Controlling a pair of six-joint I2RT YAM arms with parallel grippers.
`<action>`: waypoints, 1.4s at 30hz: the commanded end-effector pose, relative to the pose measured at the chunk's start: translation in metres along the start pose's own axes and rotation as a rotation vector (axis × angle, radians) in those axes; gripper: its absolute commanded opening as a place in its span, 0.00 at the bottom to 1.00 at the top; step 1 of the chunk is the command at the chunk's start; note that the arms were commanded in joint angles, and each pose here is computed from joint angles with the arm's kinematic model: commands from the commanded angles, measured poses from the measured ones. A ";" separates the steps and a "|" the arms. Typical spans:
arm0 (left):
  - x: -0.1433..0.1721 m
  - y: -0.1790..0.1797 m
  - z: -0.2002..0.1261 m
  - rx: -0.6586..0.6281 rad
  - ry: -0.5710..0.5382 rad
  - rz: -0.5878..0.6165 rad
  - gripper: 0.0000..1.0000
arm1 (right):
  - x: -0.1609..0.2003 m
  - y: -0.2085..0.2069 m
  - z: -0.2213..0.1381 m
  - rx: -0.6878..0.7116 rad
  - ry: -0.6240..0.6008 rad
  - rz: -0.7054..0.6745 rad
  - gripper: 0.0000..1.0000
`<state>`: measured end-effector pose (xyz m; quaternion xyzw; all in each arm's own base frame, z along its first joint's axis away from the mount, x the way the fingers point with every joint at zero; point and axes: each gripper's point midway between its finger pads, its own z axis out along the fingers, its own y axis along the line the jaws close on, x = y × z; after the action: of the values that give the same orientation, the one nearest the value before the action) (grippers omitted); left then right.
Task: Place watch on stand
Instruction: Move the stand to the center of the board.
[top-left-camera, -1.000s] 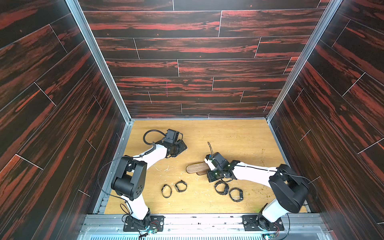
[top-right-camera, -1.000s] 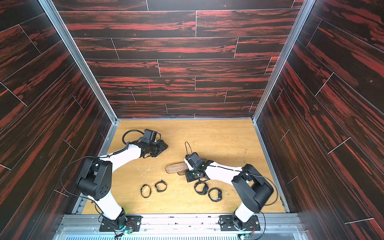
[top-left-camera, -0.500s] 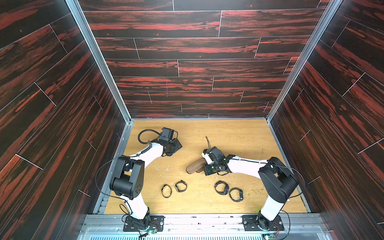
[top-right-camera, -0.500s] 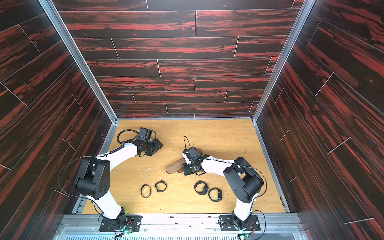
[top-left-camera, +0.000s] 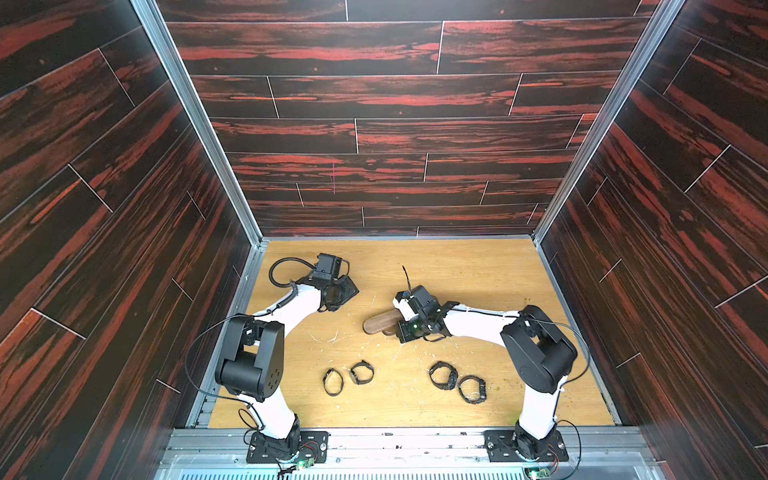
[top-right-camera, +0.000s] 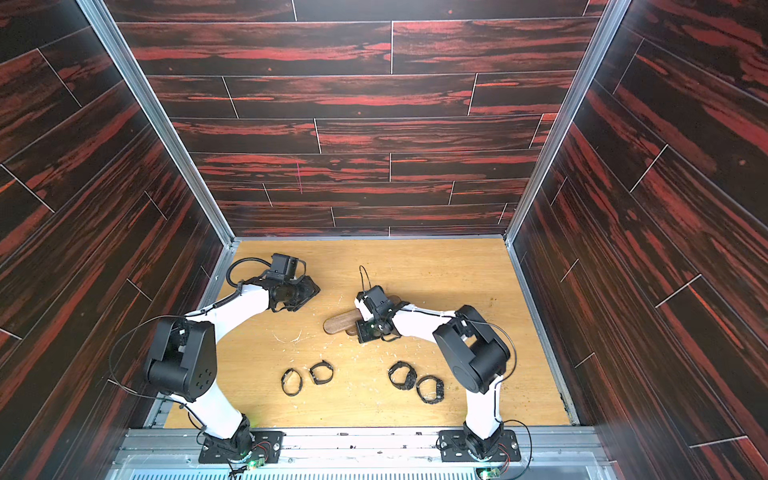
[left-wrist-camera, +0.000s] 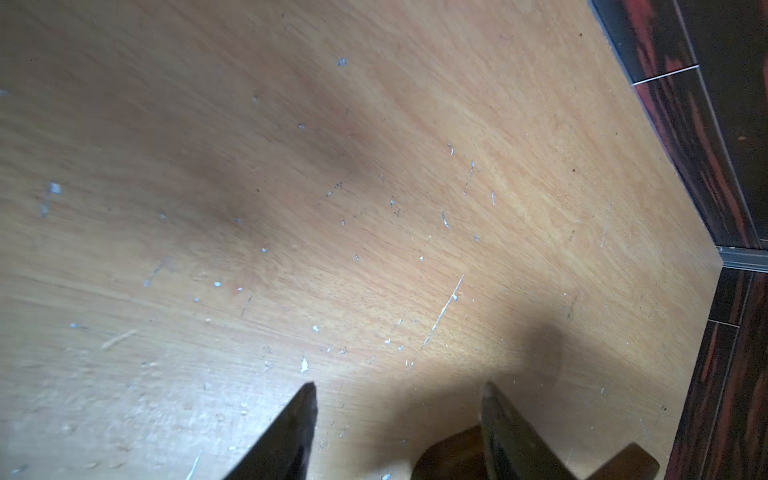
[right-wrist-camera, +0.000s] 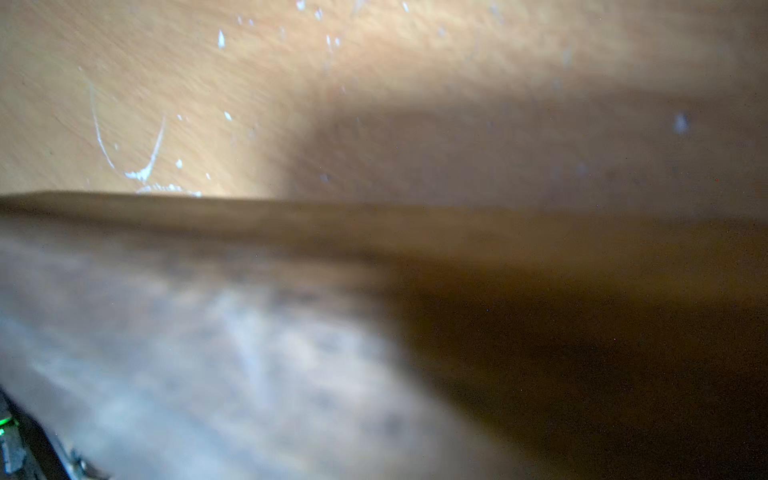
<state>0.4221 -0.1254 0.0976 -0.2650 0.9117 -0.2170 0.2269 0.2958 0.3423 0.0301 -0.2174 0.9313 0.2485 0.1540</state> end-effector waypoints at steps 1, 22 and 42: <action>-0.016 -0.006 -0.027 0.003 -0.057 0.023 0.65 | -0.005 0.011 0.007 -0.033 0.012 -0.018 0.00; -0.027 0.011 -0.066 -0.024 -0.132 0.037 0.67 | -0.047 0.059 0.022 -0.048 -0.027 -0.111 0.00; -0.027 0.022 -0.103 -0.050 -0.194 0.068 0.67 | -0.012 0.106 -0.054 -0.152 -0.017 -0.223 0.24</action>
<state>0.3943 -0.0763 0.1737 -0.2571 0.8965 -0.1816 0.3116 0.2759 0.4030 0.1227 -0.3025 0.8826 0.2982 0.2014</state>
